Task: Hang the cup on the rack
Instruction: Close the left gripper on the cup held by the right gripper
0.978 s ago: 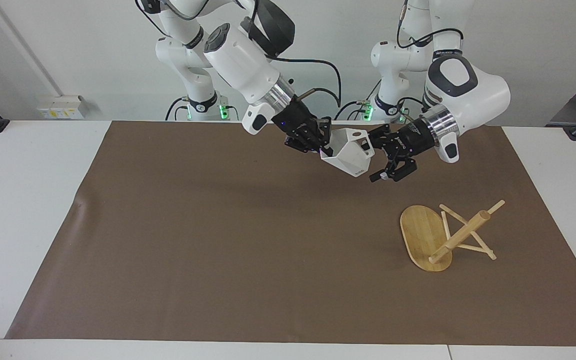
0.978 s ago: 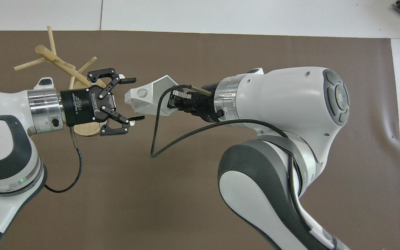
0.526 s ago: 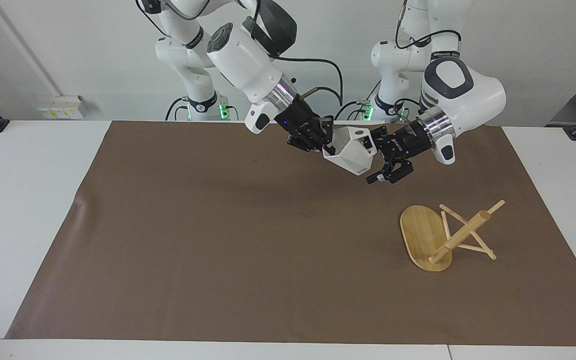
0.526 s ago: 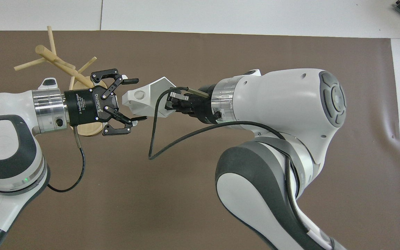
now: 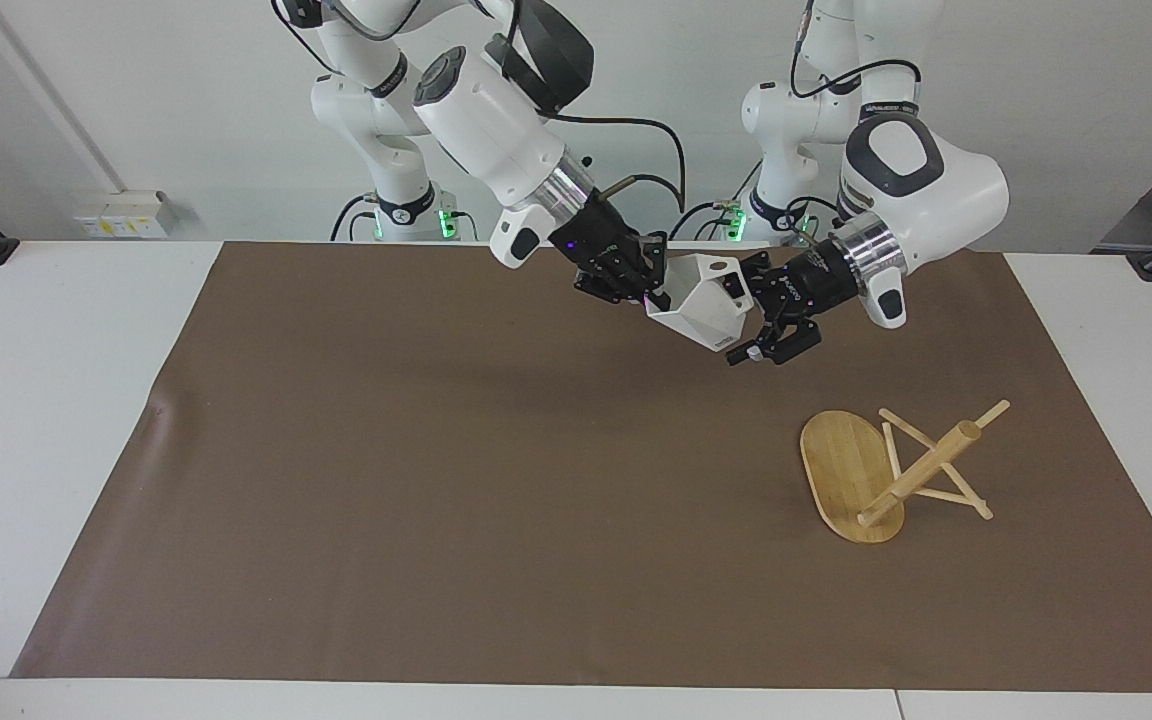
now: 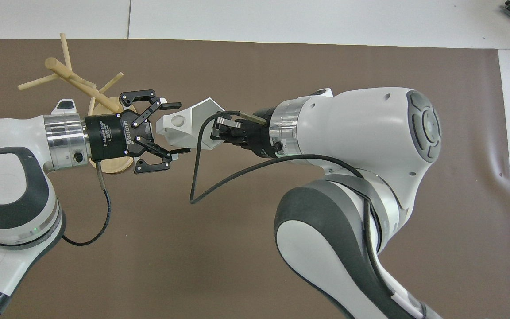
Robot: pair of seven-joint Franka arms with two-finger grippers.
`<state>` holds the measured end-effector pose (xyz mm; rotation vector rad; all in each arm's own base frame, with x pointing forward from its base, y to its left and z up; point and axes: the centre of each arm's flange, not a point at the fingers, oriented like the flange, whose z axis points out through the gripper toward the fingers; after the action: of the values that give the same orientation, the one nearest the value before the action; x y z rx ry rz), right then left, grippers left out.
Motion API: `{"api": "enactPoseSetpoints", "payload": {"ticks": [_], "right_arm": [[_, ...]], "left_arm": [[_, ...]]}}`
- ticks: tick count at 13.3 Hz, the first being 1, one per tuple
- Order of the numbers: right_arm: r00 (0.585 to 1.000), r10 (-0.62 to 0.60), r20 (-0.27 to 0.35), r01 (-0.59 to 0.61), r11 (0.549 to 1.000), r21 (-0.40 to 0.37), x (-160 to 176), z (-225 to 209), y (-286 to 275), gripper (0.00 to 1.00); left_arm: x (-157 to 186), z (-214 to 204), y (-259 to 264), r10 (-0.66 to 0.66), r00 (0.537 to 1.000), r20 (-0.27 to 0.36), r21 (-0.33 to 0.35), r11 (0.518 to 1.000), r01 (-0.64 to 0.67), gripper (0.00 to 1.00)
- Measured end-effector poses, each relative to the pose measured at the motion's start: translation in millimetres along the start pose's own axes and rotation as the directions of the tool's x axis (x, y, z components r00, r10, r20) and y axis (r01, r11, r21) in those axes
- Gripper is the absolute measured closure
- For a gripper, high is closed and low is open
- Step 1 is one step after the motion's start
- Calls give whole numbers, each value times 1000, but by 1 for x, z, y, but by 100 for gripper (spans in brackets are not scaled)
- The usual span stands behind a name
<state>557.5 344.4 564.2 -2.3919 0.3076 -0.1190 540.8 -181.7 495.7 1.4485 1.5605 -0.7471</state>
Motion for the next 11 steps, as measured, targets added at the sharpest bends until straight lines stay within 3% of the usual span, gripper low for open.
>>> {"api": "enactPoseSetpoints", "payload": {"ticks": [1, 5, 7, 11], "right_arm": [[1000, 2, -4, -2, 1000, 1, 1, -1, 1, 90], [1000, 1, -3, -1, 1000, 1, 1, -1, 0, 90], [1000, 0, -1, 0, 1000, 1, 0, 0, 0, 84], [1000, -2, 2, 2, 1000, 0, -1, 1, -1, 38]], "left_arm": [[0, 1, -1, 8, 1000, 0, 5, 1000, -8, 31], [1, 1, 0, 23, 1000, 0, 5, 1000, -23, 31], [1, 0, 0, 35, 999, 1, 4, 999, -35, 31], [-1, 0, 1, 39, 999, 3, 2, 999, -39, 31]]}}
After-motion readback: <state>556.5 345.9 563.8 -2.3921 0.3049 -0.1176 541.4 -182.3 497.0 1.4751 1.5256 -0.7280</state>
